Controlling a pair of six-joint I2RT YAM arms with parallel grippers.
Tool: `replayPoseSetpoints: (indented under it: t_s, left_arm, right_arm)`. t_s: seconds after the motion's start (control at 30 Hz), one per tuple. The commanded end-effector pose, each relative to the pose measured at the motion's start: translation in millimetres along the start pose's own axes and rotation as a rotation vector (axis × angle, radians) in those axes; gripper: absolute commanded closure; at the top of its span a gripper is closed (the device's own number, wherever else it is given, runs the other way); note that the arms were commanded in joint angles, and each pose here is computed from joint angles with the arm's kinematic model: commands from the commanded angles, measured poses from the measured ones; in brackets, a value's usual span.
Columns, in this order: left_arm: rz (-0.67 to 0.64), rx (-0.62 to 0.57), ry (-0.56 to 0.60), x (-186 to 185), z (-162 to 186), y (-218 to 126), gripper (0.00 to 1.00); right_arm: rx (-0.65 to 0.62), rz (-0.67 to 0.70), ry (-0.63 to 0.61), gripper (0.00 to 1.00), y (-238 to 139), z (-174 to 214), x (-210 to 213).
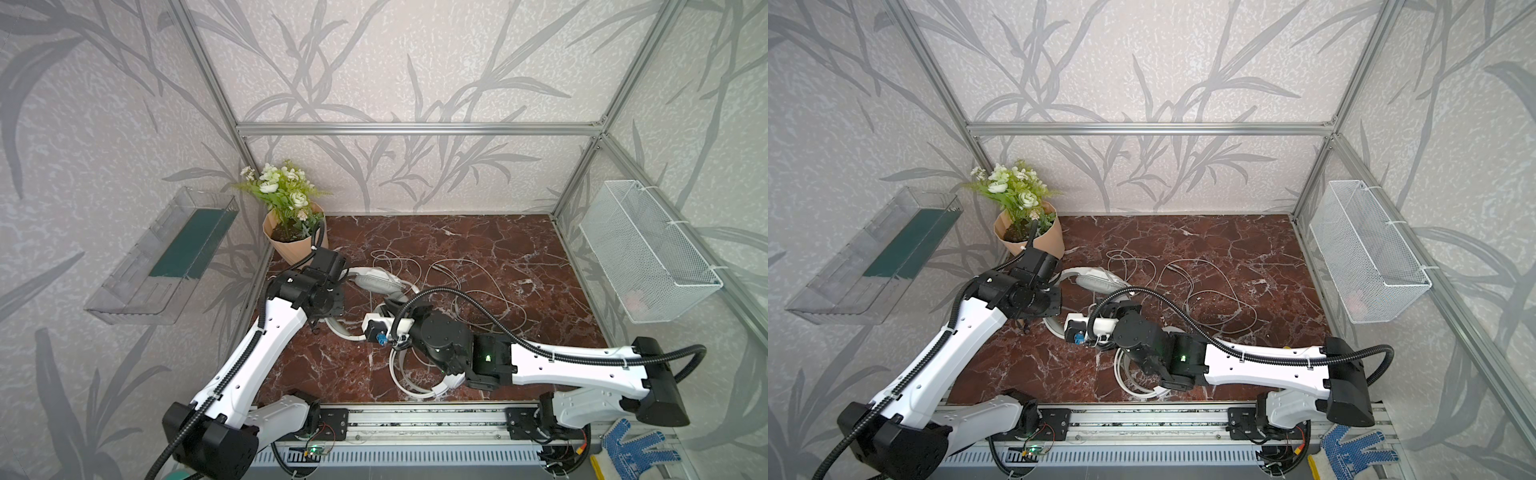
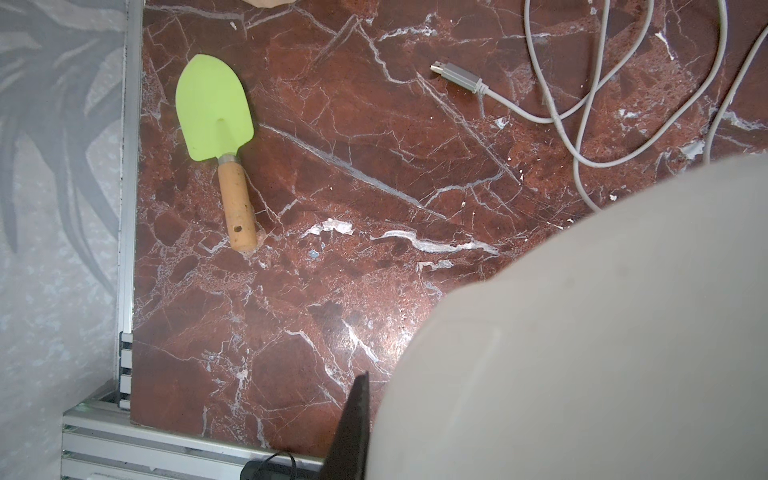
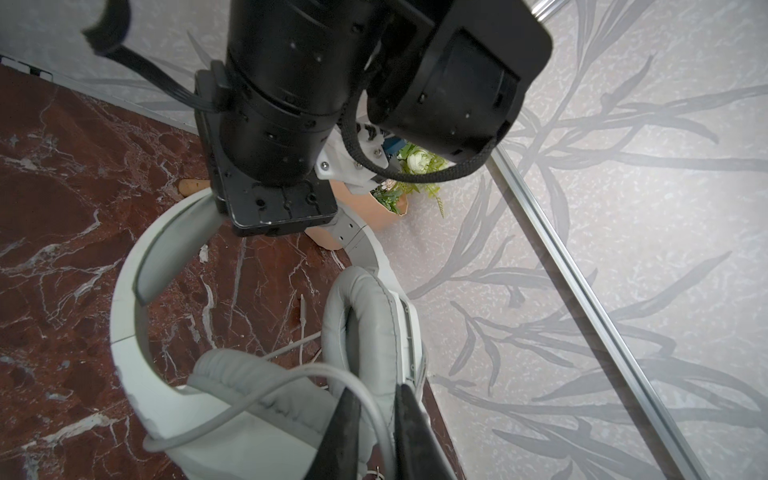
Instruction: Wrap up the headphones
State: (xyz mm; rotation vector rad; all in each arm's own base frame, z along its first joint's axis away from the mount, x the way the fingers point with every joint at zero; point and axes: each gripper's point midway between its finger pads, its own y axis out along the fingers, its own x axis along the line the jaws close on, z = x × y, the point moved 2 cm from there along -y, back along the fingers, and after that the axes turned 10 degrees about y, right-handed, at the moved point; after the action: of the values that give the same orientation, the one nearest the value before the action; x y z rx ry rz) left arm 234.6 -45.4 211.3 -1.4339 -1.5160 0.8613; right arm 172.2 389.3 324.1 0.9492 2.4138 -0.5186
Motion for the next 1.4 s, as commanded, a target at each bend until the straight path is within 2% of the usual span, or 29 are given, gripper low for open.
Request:
replayPoseSetpoints:
  t_s: [0.0, 0.13, 0.5, 0.9, 1.03, 1.2, 1.37]
  left_arm:
    - [0.017, -0.045, -0.002, -2.0, -4.4, -3.4, 1.0]
    - [0.017, -0.054, -0.003, -1.4, -5.4, -5.3, 1.0]
    - [0.083, -0.105, -0.006, -7.7, -6.6, -13.9, 1.0]
    - [0.099, -0.125, -0.001, -8.3, -4.4, -17.1, 1.0]
    - [0.081, -0.119, -0.002, -5.8, -3.5, -16.2, 1.0]
    - [0.046, -0.101, -0.005, -1.4, -3.6, -14.6, 1.0]
    - [-0.002, -0.089, -0.005, 5.6, -4.2, -15.4, 1.0]
  right_arm:
    - [-0.07, 0.013, 0.079, 0.75, 1.5, -14.7, -6.9]
    - [-0.068, 0.012, 0.076, 0.68, 4.7, -12.1, -8.4]
    - [-0.046, -0.003, 0.107, 0.66, 19.4, -1.5, -11.1]
    - [-0.05, 0.088, 0.097, 0.66, 48.5, 10.3, -31.6]
    - [-0.09, 0.085, 0.135, 0.67, 40.8, 6.0, -34.1]
    - [-0.176, 0.019, 0.201, 0.68, 16.6, -2.6, -35.1]
    - [-0.188, 0.0, 0.26, 0.69, -2.7, -2.2, -41.8]
